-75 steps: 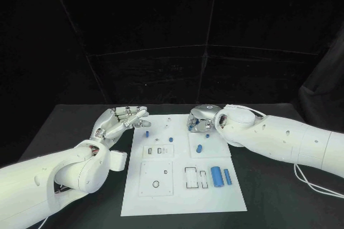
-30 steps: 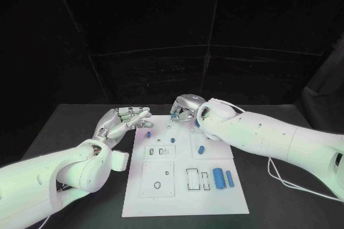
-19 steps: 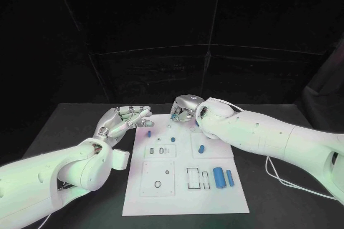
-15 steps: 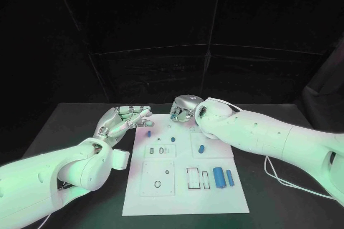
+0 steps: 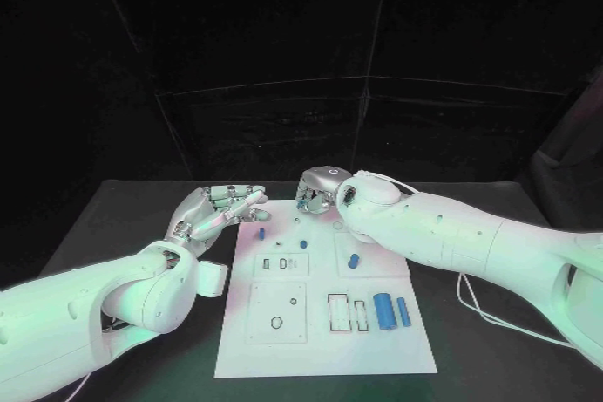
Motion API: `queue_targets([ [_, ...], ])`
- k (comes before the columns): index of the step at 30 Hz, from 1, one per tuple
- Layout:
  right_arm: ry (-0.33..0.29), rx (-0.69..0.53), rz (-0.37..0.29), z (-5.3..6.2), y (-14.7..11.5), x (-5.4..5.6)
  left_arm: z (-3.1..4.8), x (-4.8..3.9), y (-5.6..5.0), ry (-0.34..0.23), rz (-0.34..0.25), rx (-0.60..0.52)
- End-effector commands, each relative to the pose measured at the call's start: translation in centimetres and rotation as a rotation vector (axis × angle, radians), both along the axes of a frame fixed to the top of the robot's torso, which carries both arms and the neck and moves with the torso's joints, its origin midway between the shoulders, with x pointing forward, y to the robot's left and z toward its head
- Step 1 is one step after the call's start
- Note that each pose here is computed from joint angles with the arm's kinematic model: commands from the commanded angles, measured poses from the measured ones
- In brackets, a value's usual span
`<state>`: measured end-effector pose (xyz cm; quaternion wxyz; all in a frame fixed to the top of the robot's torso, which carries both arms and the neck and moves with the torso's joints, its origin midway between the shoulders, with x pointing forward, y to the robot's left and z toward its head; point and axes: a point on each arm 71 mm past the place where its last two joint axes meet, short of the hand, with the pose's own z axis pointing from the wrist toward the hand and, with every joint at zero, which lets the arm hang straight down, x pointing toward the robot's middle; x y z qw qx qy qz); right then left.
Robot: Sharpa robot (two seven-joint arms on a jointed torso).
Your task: Assemble the parts on the task board
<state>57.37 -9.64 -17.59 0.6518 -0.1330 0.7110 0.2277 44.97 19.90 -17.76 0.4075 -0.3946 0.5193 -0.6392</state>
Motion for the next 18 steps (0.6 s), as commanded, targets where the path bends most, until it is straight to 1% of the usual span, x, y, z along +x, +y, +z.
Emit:
queue_targets([
  [1,-0.001,-0.02,-0.004,0.1,0.2,0.1,0.17,-0.02,-0.2,-0.006,-0.018,-0.005],
  [8,-0.003,-0.02,-0.001,0.1,0.3,0.1,0.19,0.01,-0.2,-0.004,-0.019,-0.004],
  [14,-0.057,0.017,-0.008,0.6,-0.2,0.0,0.2,0.05,-0.1,-0.003,-0.019,-0.003],
  [18,-0.081,0.05,-0.018,1.0,-1.6,-0.4,0.2,0.06,0.0,-0.002,-0.019,-0.003],
])
